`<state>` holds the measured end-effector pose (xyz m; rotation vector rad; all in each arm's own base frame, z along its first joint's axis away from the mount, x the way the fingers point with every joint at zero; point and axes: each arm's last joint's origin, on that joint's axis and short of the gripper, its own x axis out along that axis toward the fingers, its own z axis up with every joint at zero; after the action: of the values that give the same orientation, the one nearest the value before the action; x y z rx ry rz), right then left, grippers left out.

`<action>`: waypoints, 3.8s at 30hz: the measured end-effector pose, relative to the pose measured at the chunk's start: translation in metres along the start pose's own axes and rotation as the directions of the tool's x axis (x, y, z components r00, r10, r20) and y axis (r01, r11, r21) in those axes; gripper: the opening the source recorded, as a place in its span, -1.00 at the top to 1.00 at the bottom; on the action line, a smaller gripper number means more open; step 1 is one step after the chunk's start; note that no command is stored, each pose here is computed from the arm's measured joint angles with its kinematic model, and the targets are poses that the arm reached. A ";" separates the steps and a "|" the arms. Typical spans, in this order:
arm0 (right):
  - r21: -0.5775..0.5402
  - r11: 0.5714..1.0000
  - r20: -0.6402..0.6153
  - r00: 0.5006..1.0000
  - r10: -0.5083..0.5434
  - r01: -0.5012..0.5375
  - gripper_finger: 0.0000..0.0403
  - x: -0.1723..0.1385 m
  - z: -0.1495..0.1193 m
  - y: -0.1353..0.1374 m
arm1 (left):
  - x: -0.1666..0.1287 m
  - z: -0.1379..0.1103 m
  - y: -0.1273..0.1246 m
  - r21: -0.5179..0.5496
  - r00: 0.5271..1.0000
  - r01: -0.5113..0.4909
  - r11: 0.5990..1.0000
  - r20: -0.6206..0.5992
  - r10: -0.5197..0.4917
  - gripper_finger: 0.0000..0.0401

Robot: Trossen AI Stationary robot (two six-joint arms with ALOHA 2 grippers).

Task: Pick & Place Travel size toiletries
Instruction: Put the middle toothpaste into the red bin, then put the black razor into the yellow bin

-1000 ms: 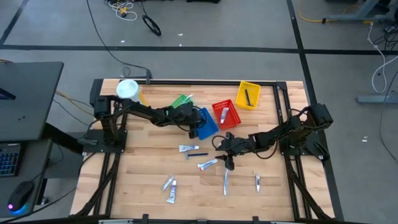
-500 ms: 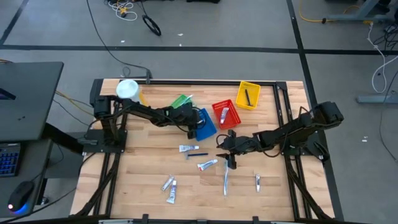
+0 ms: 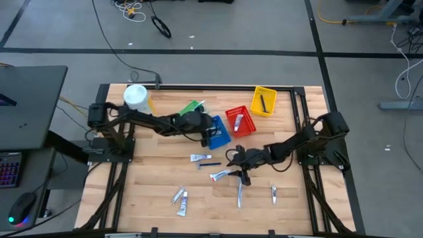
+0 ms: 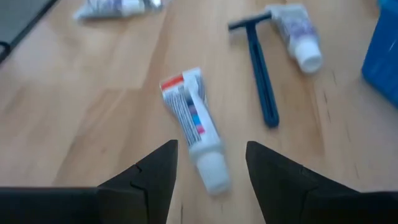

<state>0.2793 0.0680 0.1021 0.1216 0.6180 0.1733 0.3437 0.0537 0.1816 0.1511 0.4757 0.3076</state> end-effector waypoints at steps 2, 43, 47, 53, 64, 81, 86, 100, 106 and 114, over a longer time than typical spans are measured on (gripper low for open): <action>0.000 1.000 -0.014 1.000 -0.003 0.003 0.01 0.003 -0.004 -0.001 | -0.011 0.010 -0.001 0.000 1.000 -0.004 1.000 0.024 0.004 0.15; -0.002 1.000 0.008 1.000 0.011 -0.011 0.65 0.007 -0.005 -0.001 | -0.102 0.019 -0.045 -0.212 0.965 0.072 0.975 -0.234 -0.122 0.32; -0.025 1.000 0.032 0.999 0.012 -0.012 0.65 0.002 0.002 0.000 | -0.102 0.019 -0.045 -0.215 0.964 0.070 0.974 -0.235 -0.121 0.32; -0.047 0.996 0.031 0.997 -0.073 0.075 0.65 -0.016 0.014 0.000 | -0.102 0.019 -0.044 -0.203 0.970 0.020 0.979 -0.233 -0.068 0.31; -0.051 0.810 0.035 0.812 -0.583 0.584 0.65 -0.079 0.033 -0.014 | -0.103 0.017 -0.043 -0.192 0.966 0.010 0.981 -0.252 -0.059 0.31; 0.300 0.611 -0.226 0.677 -0.701 0.733 0.60 -0.087 0.017 -0.093 | -0.103 0.017 -0.042 -0.169 0.970 -0.052 0.984 -0.243 0.010 0.31; 0.307 0.624 -0.228 0.692 -0.685 0.719 0.33 -0.089 0.018 -0.100 | -0.102 0.017 -0.042 -0.170 0.970 -0.051 0.984 -0.242 0.008 0.31; 0.198 0.765 -0.022 0.783 -0.622 0.613 0.06 -0.123 0.044 -0.058 | -0.103 0.017 -0.038 -0.093 0.964 -0.150 0.984 -0.235 0.124 0.31; 0.176 0.851 -0.065 0.869 -0.491 0.494 0.06 -0.145 0.037 -0.031 | -0.103 0.017 -0.034 -0.070 0.949 -0.242 0.968 -0.224 0.221 0.31; 0.223 0.948 -0.112 0.972 -0.208 0.229 0.06 -0.138 0.032 -0.007 | -0.101 0.017 -0.030 -0.076 0.944 -0.259 0.963 -0.229 0.236 0.31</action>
<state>0.1885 0.0322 0.2050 0.2741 0.7331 -0.1116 0.2740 -0.0082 0.2333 0.0746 0.6582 0.6000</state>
